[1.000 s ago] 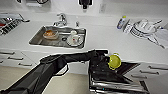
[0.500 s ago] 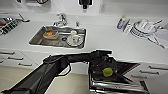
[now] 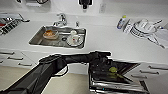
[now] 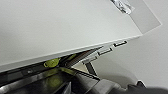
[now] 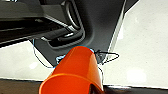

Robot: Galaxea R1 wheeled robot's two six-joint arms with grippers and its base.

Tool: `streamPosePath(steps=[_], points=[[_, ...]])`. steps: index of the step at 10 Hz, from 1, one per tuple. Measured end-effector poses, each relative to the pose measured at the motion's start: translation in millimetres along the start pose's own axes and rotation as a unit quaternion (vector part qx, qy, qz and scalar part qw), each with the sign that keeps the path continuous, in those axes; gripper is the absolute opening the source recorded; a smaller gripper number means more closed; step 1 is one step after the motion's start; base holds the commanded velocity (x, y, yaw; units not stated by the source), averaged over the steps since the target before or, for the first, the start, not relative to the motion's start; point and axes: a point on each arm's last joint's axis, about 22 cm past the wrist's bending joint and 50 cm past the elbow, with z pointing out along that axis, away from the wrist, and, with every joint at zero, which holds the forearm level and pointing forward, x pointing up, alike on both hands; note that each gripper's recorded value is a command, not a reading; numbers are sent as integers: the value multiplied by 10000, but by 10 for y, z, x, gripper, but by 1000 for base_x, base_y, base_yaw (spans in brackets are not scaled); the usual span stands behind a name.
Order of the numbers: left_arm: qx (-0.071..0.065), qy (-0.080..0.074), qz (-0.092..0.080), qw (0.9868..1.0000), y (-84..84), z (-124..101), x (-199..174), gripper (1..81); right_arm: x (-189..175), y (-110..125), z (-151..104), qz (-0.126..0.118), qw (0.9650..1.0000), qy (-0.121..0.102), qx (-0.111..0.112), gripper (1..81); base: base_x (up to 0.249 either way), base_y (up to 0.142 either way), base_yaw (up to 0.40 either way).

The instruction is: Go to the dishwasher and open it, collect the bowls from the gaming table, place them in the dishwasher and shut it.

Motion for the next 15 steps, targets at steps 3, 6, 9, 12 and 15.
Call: streamPosePath(steps=[3,6,9,12,15], points=[[55,-314,-203,9993,-470,-424,-667,811,158,520,-311,-21,9997,230,-93,10,0,0,0],[507,-715,-569,9945,-1239,-1005,-1726,811,334,858,-626,-68,9986,526,26,10,0,0,0],[631,-1409,-1136,9814,-1405,-1347,-3291,811,596,916,-850,123,9957,831,379,10,0,0,0],[625,-1733,-1231,9751,-1276,-1531,-4217,811,792,533,-877,303,9909,897,960,10,0,0,0],[694,-2252,-1422,9614,-1076,-1821,-5277,811,1217,265,-1156,401,9828,1033,1479,10,0,0,0]])
